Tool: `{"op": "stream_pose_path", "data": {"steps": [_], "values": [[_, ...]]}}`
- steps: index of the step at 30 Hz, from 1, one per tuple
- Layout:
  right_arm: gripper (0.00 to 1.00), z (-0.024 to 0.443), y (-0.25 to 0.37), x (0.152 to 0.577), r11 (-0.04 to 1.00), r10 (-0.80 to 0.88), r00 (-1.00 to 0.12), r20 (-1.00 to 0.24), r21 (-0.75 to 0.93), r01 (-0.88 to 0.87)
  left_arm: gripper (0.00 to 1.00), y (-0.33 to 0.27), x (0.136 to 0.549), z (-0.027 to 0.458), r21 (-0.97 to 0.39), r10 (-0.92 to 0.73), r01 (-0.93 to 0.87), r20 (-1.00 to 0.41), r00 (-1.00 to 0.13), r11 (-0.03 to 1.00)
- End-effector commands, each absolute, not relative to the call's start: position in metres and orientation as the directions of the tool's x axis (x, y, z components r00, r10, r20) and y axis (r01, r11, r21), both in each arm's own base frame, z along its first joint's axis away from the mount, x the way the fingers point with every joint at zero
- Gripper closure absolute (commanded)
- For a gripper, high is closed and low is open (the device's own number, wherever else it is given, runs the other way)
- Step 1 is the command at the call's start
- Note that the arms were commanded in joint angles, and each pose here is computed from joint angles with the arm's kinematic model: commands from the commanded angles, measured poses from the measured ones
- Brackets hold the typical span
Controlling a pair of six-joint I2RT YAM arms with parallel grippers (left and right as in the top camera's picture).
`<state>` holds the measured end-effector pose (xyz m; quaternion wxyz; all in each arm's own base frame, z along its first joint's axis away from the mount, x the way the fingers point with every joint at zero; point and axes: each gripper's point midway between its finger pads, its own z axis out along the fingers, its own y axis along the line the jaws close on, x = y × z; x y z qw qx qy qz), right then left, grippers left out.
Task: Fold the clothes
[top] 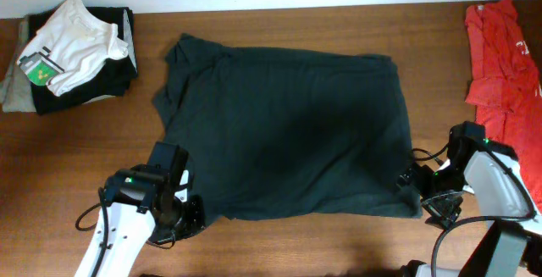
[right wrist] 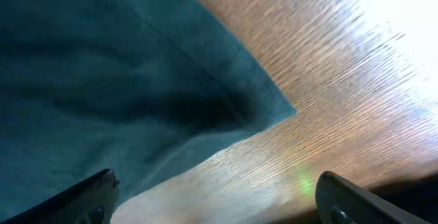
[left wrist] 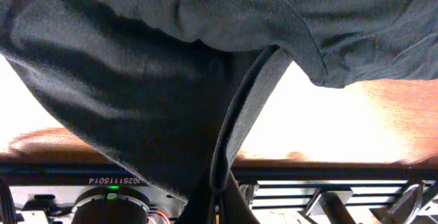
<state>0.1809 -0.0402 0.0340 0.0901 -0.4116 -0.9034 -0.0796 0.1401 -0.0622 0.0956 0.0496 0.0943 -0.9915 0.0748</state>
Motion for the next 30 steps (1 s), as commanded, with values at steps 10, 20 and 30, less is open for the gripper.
{"op": "stream_pose_path", "data": {"steps": [10, 20, 30], "values": [[0.33, 0.004, -0.042, 0.170, 0.572, 0.799, -0.568, 0.198, 0.040, 0.819, 0.99, -0.065, 0.149, 0.099, -0.162, -0.187, -0.196, 0.069, -0.980, 0.967], [0.96, -0.004, -0.046, 0.169, 0.513, 0.845, -0.508, 0.168, 0.017, 0.858, 0.99, -0.067, 0.155, 0.111, -0.205, -0.179, -0.170, -0.025, -0.984, 0.964], [0.49, 0.006, -0.046, 0.197, 0.557, 0.811, -0.570, 0.133, 0.126, 0.821, 0.99, -0.065, 0.147, 0.123, -0.226, -0.180, -0.158, -0.076, -0.981, 0.961]]}}
